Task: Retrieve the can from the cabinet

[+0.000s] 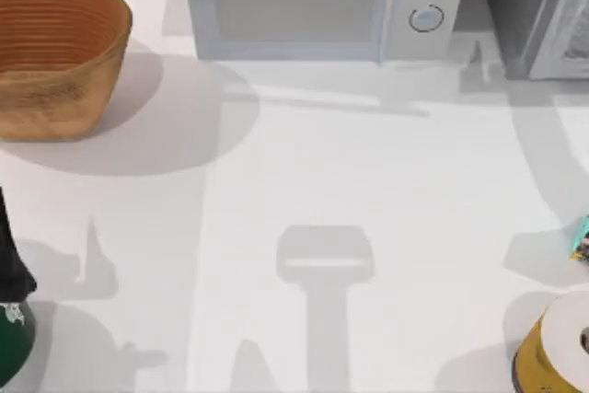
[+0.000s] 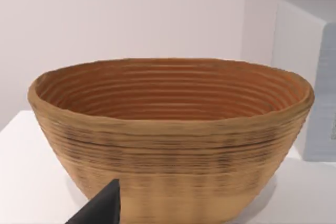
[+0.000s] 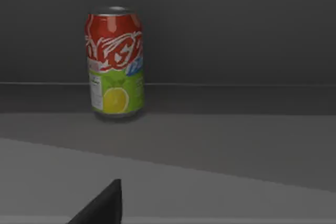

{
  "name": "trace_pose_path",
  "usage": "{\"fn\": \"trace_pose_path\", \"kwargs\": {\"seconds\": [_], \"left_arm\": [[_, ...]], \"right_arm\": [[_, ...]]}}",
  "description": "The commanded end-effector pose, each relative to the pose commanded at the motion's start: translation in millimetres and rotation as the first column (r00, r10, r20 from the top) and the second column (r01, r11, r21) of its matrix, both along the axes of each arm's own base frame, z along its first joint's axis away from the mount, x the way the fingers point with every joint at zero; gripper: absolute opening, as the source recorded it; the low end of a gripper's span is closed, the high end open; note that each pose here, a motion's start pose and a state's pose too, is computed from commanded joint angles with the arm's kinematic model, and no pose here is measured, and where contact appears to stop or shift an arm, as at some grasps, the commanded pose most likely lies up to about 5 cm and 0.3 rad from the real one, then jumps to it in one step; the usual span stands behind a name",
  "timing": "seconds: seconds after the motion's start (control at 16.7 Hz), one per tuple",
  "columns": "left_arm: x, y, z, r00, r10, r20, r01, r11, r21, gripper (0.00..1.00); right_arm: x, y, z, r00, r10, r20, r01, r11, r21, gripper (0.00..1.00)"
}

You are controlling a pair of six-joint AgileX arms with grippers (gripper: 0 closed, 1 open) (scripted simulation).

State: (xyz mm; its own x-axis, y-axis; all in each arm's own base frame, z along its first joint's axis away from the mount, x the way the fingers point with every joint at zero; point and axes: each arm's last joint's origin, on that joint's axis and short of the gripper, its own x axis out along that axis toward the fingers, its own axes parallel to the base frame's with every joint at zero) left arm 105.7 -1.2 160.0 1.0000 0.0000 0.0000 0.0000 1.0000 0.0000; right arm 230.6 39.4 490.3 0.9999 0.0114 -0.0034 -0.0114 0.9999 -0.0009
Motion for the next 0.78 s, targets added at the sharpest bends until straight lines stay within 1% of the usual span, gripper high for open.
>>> {"fn": "trace_pose_path", "kwargs": {"seconds": [0.24,0.66,0.78], "left_arm": [[0,0,0,1.0,0.0,0.0,0.0,1.0,0.0,1.0],[0,0,0,1.0,0.0,0.0,0.0,1.0,0.0,1.0],[0,0,0,1.0,0.0,0.0,0.0,1.0,0.0,1.0]], "right_arm": [[23,7,18,1.0,-0.01,0.004,0.01,1.0,0.001,1.0],[26,7,20,1.0,-0.015,0.008,0.015,1.0,0.002,1.0],[37,13,20,1.0,-0.02,0.015,0.02,1.0,0.002,1.0]]}}
